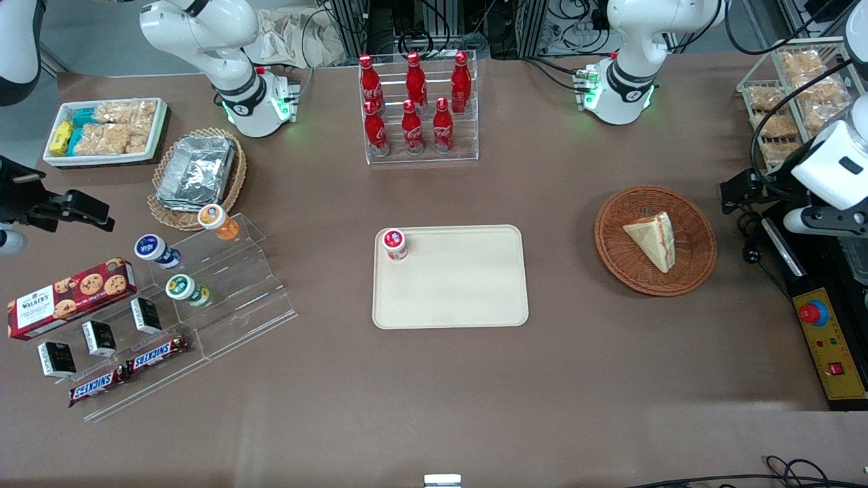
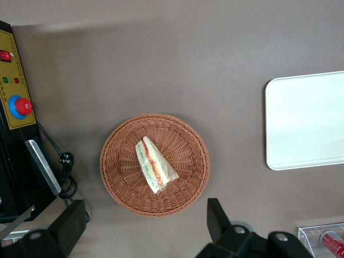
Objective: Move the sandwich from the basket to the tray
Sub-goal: 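Move the left gripper over the wicker basket holding the wrapped sandwich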
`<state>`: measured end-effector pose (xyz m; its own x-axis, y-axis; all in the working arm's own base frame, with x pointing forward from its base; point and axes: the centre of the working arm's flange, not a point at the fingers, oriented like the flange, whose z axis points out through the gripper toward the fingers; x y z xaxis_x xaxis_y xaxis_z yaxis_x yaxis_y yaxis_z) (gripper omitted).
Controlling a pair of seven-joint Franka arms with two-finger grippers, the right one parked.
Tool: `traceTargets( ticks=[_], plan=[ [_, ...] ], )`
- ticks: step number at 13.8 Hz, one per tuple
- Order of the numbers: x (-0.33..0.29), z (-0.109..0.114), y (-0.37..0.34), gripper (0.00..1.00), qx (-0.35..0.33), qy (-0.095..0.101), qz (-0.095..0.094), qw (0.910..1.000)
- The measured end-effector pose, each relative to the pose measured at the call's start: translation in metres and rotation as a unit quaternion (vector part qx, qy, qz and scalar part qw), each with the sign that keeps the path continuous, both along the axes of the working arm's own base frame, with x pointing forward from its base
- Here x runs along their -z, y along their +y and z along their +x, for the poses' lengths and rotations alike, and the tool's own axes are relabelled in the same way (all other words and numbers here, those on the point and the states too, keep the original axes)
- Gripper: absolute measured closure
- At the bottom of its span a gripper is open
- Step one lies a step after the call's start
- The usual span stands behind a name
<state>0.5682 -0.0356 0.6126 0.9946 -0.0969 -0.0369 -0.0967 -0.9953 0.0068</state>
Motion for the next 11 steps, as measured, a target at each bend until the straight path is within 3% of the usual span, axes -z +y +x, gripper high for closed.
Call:
traceTargets(
  ticks=[11],
  plan=[
    [0.0011, -0.0016, -0.0041, 0.00, 0.004, 0.007, 0.000, 1.0000]
  ],
)
